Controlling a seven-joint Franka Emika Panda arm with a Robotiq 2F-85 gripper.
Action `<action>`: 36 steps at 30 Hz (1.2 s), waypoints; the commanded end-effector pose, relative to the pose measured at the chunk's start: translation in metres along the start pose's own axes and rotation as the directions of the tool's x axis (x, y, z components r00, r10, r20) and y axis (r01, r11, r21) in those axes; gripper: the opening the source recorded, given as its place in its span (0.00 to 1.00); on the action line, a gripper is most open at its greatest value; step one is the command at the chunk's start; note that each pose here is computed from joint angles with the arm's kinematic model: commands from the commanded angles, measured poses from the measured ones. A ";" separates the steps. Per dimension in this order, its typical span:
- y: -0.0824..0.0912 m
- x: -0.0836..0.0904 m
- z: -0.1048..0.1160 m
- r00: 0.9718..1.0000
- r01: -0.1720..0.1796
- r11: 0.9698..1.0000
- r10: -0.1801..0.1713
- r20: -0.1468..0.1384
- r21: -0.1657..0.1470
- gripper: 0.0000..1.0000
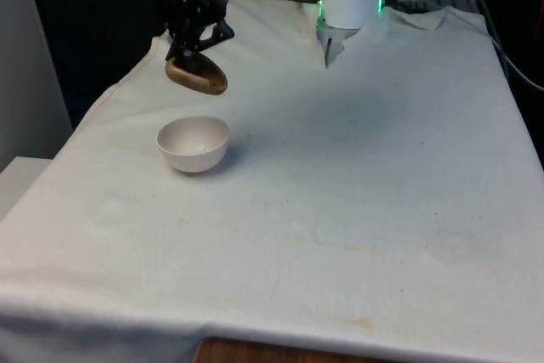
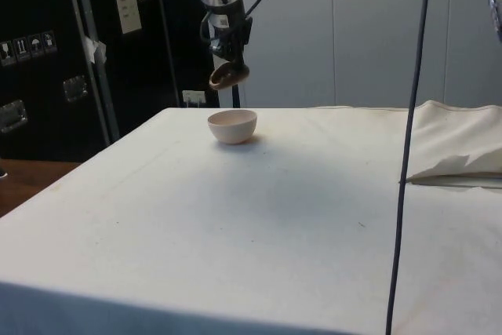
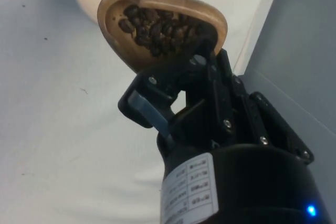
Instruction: Pour the coffee beans from the cup into the bowl.
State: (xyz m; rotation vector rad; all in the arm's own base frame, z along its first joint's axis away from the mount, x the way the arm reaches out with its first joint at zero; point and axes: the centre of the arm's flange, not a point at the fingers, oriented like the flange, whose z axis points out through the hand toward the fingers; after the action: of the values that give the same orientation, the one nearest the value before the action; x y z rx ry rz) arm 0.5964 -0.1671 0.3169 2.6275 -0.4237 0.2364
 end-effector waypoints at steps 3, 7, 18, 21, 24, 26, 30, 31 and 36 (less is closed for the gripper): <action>0.005 0.001 0.003 1.000 0.019 1.000 -0.019 -0.010 -0.008 0.00; 0.009 0.001 0.005 0.999 0.035 0.999 -0.036 -0.011 -0.023 0.00; 0.019 0.005 0.010 0.996 0.088 0.993 -0.089 -0.009 -0.074 0.00; 0.021 0.007 0.011 0.995 0.097 0.992 -0.098 -0.009 -0.083 0.00; 0.023 0.010 0.013 0.993 0.114 0.988 -0.115 -0.009 -0.102 0.00; 0.024 0.011 0.013 0.993 0.120 0.987 -0.122 -0.007 -0.110 0.00; 0.025 0.013 0.014 0.991 0.135 0.983 -0.136 -0.003 -0.124 0.00; 0.025 0.014 0.014 0.990 0.141 0.981 -0.142 -0.001 -0.131 0.00; 0.025 0.016 0.014 0.987 0.160 0.975 -0.162 0.005 -0.153 0.00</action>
State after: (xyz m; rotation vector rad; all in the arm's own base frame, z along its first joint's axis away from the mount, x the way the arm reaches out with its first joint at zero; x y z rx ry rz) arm 0.6029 -0.1989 0.3191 2.4996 -0.2241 0.1608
